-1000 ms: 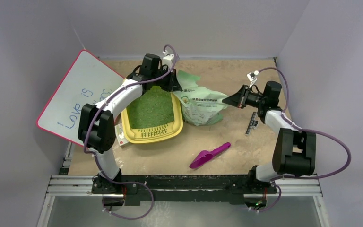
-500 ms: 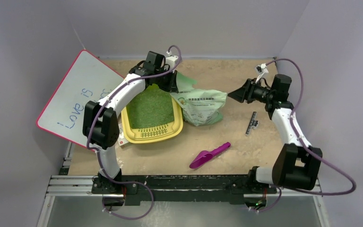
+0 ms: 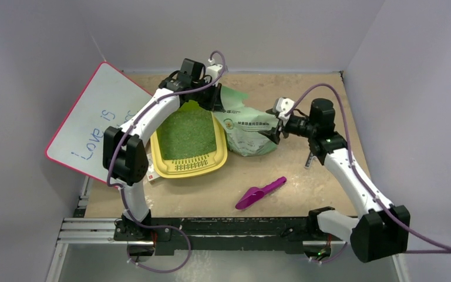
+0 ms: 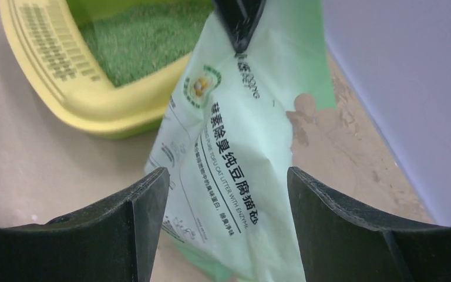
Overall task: Fill the litter box with clean litter
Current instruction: Close the cat litter bag at the center of the board.
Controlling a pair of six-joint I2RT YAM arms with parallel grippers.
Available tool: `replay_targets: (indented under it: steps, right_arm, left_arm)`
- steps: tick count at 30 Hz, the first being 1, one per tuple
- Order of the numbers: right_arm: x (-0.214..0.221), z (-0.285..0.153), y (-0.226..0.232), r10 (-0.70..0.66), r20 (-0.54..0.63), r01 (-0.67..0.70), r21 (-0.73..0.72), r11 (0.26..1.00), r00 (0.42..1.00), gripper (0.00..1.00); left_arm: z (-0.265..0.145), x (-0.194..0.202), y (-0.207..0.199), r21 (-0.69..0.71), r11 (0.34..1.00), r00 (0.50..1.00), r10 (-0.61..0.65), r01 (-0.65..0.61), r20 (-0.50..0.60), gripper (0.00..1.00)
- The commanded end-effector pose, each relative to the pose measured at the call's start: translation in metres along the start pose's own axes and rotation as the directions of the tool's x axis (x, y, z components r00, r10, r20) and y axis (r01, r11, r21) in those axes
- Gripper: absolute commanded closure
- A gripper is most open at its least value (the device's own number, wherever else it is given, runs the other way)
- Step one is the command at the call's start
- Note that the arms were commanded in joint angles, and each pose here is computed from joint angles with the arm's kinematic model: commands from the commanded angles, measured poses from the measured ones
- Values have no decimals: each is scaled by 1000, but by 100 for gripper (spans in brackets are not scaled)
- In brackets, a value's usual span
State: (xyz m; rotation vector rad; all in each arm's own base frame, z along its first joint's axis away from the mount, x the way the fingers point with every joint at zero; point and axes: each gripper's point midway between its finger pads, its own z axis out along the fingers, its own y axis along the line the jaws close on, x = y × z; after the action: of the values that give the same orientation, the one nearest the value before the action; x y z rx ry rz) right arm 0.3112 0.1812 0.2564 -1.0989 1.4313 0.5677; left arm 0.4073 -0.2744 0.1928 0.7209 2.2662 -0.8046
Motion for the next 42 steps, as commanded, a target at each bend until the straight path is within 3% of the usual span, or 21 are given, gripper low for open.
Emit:
replay_targets:
  steps: [1, 4, 10, 14, 16, 18, 20, 22, 27, 28, 30, 31, 34, 36, 40, 42]
  right_arm:
    - [16, 18, -10, -298, -52, 296, -34, 954, 953, 23]
    - [24, 30, -12, -386, -92, 380, -73, 922, 918, 22]
    - [63, 42, -26, -361, -241, 351, -84, 932, 901, 24]
    - [85, 42, -26, -307, -318, 291, -97, 952, 897, 41]
    - [96, 41, -25, -277, -353, 258, -102, 961, 894, 62]
    - [102, 42, -17, -230, -362, 197, -126, 972, 903, 74]
    - [99, 45, -11, -181, -348, 141, -138, 980, 920, 94]
    - [92, 48, -10, -130, -330, 91, -131, 987, 935, 100]
    - [72, 52, -13, 6, -259, -46, -150, 988, 966, 100]
    - [69, 52, -14, 37, -244, -77, -156, 985, 969, 100]
    - [65, 49, -14, 75, -214, -115, -180, 977, 974, 100]
    - [63, 48, -14, 89, -200, -128, -191, 973, 976, 100]
    - [59, 46, -14, 109, -170, -144, -207, 968, 979, 100]
    - [56, 45, -14, 117, -151, -148, -215, 965, 982, 100]
    - [49, 43, -19, 132, -118, -155, -205, 966, 984, 100]
    - [47, 42, -19, 133, -112, -154, -206, 966, 985, 100]
  left_arm:
    - [-16, -20, -18, 31, 998, 998, 50, -51, 40, 100]
    - [-14, -15, -22, 38, 998, 999, 50, -51, 11, 100]
    - [-12, -12, -25, 36, 998, 999, 52, -52, -5, 100]
    - [-13, -12, -17, -6, 999, 999, 51, -51, -14, 100]
    - [-13, -13, -13, -19, 999, 999, 48, -49, -17, 100]
    - [-13, -17, -11, -27, 999, 999, 44, -44, -6, 100]
    - [-13, -22, -10, -30, 999, 999, 42, -41, 14, 100]
    - [-16, -29, -12, -25, 998, 997, 62, -60, 48, 100]
    - [-40, -57, -5, -114, 990, 966, 104, -79, 235, 69]
    - [-48, -61, -2, -139, 988, 954, 109, -72, 279, 61]
    - [-66, -63, 3, -187, 980, 920, 134, -68, 368, 54]
    - [-78, -67, 0, -205, 974, 889, 180, -100, 420, 45]
    - [-110, -76, -24, -241, 939, 738, 342, -246, 581, 34]
    - [-121, -77, -51, -241, 884, 633, 458, -401, 625, 28]
    - [-83, -48, -90, -192, 689, 544, 687, -699, 482, 27]
    - [-57, -29, -103, -115, 614, 529, 747, -781, 402, 27]
